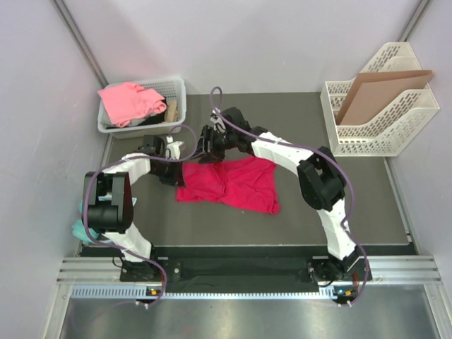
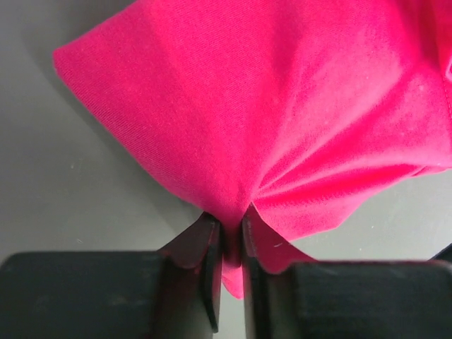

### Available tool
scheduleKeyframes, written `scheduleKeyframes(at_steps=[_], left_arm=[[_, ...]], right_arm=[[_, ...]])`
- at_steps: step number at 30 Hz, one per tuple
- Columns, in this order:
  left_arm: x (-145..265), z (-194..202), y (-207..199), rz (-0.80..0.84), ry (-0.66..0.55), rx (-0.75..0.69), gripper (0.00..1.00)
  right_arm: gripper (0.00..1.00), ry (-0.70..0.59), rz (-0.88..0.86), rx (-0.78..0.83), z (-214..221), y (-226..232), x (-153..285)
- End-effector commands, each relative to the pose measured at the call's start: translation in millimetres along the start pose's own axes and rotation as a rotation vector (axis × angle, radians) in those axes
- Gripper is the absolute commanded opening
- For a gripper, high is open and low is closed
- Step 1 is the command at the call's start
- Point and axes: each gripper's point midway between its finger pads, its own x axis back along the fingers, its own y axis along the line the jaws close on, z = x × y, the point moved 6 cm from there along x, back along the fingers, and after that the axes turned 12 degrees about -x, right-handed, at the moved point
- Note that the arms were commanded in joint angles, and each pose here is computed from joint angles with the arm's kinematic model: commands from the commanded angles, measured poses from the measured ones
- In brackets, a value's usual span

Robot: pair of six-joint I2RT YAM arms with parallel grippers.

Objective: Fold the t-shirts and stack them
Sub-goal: Fold the folded rectangular tshirt in 1/3 of the way

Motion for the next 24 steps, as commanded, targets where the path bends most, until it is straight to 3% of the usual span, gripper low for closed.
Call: scheduleKeyframes(at_steps=[1, 3, 4, 5, 10, 18, 24], left_arm=[[9.7, -3.8, -3.3, 0.011, -0.035, -0.030, 0.23], [12.6, -4.9, -3.7, 0.009, -0.034, -0.034, 0.41], [14.5, -5.8, -2.7, 0.003, -0.037, -0.038, 0.55], [15.8, -5.9, -3.3, 0.007, -0.038, -0.039, 0.57], [18.2, -8.0, -3.9, 0.016, -0.041, -0.038, 0.55], [16.6, -8.6, -2.1, 0.014, -0.041, -0.034, 0.40], [16.7, -7.3, -2.3, 0.013, -0.039, -0.036, 0.36]], right_arm=[[0.53, 0.026, 0.002, -0.038, -8.5, -21.8, -17.6], [0.53, 0.027, 0.052, -0.062, -10.6, -41.7, -19.4], [0.52, 0.020, 0.060, -0.070, -15.8, -49.3, -16.8], [0.52, 0.012, 0.070, -0.073, -17.6, -53.7, -15.2], [0.52, -0.037, 0.138, -0.069, -35.3, -77.5, -1.0], [0.51, -0.065, 0.237, -0.058, -48.2, -100.1, 10.5], [0.51, -0.069, 0.293, -0.055, -55.0, -121.9, 16.8]])
